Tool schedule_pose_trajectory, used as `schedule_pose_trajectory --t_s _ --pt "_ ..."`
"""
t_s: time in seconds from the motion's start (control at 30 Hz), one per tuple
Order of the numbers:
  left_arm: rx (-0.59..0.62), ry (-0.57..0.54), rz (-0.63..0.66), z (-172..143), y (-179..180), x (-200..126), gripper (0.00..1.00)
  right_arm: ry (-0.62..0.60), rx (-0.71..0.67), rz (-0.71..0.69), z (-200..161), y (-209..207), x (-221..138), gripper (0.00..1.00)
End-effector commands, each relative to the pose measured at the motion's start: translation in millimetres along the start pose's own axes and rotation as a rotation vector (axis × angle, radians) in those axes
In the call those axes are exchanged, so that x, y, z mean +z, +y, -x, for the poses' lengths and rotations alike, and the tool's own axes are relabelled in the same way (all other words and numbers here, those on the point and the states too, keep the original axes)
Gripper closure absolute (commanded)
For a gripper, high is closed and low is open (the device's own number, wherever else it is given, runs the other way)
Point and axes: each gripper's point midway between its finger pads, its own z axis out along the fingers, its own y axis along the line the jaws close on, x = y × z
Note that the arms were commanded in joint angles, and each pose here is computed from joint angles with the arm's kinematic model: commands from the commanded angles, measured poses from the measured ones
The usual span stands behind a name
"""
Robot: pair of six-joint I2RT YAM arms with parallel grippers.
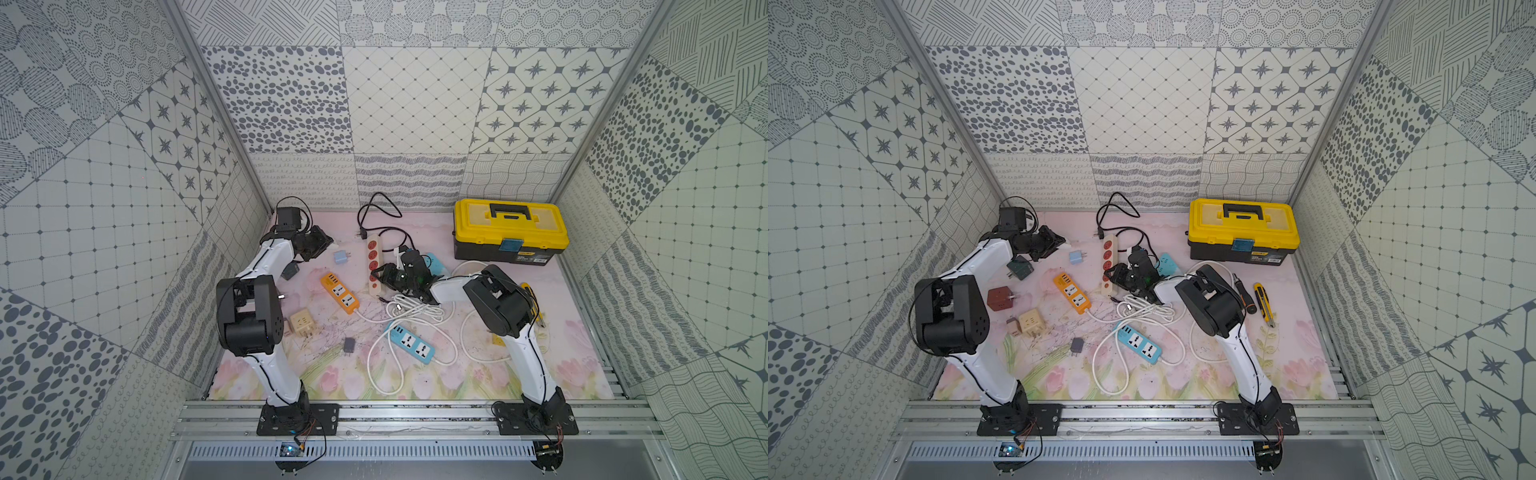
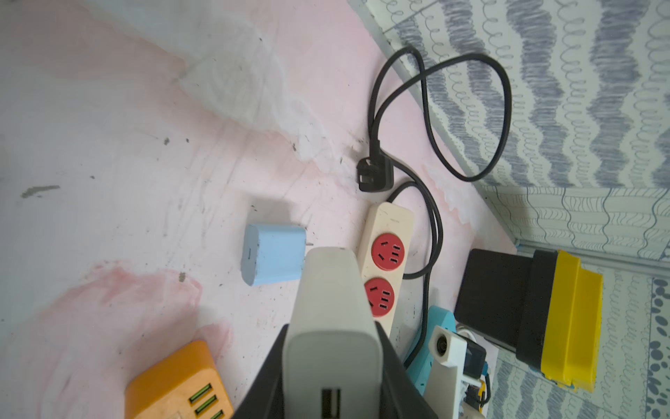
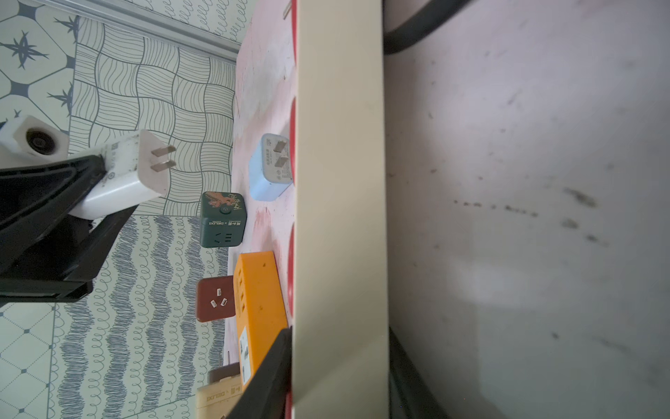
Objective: Pull the plug off the socket
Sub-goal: Place the socket at the center of the board.
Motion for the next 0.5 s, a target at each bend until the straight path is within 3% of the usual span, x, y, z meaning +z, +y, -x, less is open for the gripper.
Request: schedule_pose_trajectory --t_s 0.0,0.17,0.47 --pt "-0.087 -0.150 -0.077 45.0 -8.5 3.2 1.00 0.047 0.049 -0.060 -12.1 -10.8 0.0 0.52" --pt "-0.150 -0.176 -0.098 62.7 -6.0 25.3 1.00 0.026 0.044 -0.077 -2.6 3.1 -9.0 0.38" --pt "-0.142 -0.197 -0.078 75.3 8.9 53.1 1.00 0.008 -0.089 -0.209 9.9 10.0 -39.4 0.17"
